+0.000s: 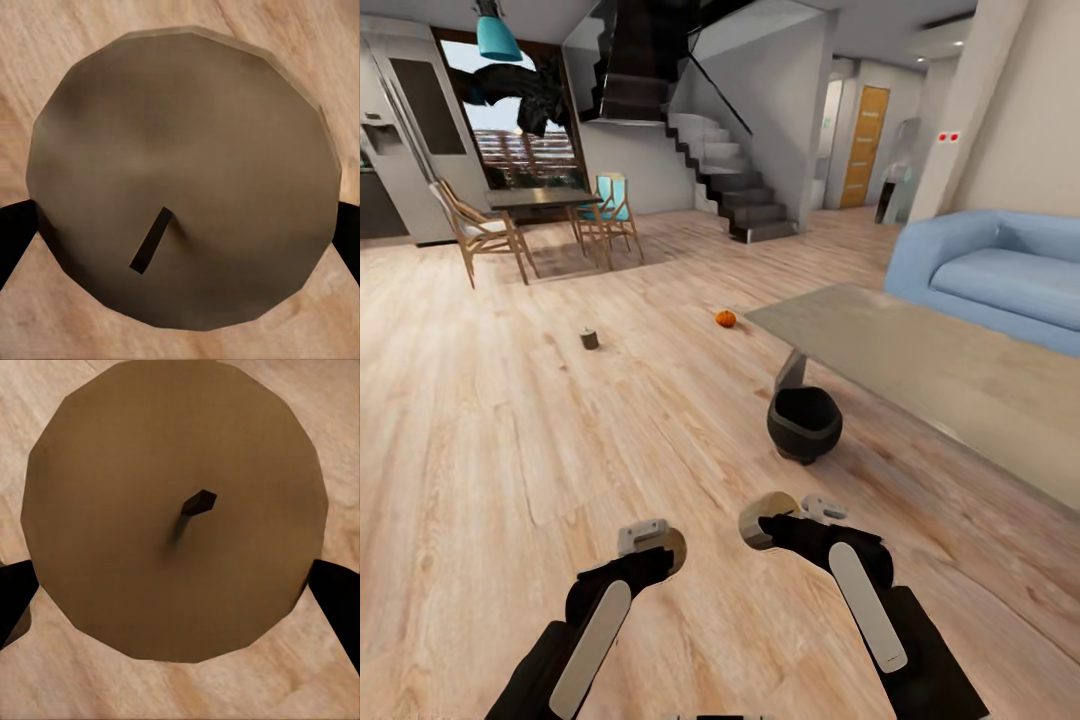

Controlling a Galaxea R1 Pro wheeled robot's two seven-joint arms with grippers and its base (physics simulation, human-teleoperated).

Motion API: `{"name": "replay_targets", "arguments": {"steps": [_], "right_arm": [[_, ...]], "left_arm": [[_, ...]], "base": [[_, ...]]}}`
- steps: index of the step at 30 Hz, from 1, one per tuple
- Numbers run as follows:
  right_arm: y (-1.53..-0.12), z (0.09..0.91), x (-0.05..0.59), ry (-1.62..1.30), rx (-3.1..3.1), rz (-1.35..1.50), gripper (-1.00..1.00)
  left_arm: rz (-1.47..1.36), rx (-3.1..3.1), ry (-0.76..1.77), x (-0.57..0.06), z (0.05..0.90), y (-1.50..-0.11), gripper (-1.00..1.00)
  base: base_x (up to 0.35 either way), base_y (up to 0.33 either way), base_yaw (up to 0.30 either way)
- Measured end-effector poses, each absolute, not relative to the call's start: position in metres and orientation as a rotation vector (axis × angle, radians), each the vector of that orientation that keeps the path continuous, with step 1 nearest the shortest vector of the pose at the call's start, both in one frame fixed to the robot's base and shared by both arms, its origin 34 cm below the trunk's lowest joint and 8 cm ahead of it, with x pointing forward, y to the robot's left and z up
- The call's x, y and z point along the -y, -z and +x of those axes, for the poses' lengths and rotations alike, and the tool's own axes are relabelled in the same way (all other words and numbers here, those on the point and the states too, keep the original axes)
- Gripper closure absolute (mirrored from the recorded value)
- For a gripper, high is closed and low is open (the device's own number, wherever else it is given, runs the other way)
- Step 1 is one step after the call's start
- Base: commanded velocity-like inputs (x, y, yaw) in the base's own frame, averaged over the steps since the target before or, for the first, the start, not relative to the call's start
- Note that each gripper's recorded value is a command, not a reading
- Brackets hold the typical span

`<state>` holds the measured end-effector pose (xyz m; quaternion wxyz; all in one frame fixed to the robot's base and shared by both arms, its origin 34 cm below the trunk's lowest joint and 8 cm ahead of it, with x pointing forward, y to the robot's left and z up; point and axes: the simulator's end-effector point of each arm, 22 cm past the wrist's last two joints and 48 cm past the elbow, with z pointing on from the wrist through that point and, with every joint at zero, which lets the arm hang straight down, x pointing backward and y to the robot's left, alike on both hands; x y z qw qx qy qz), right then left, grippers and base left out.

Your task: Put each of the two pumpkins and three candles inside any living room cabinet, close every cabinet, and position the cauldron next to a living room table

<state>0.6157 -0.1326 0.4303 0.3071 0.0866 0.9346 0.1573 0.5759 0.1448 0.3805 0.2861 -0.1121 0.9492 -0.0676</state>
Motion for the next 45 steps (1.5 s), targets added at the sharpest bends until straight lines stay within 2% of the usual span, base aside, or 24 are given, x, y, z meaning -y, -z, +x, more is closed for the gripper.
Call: {"name": "replay_targets", "arguments": {"steps": [30,45], "right_arm": [[-0.419,0.611,0.133,-0.408,-2.501,0.231,1.00],[-0.408,0.605,0.132,-0.397,-2.528,0.229,1.00]], "left_arm": [[-0.304,-2.632,0.124,-0.154,0.556,-0.344,1.00],[-0.313,-2.650,0.115,-0.158,0.552,-0.336,1.00]], "base": [[0.199,0.269,0.292],[0.325,0.035,0.292]]}}
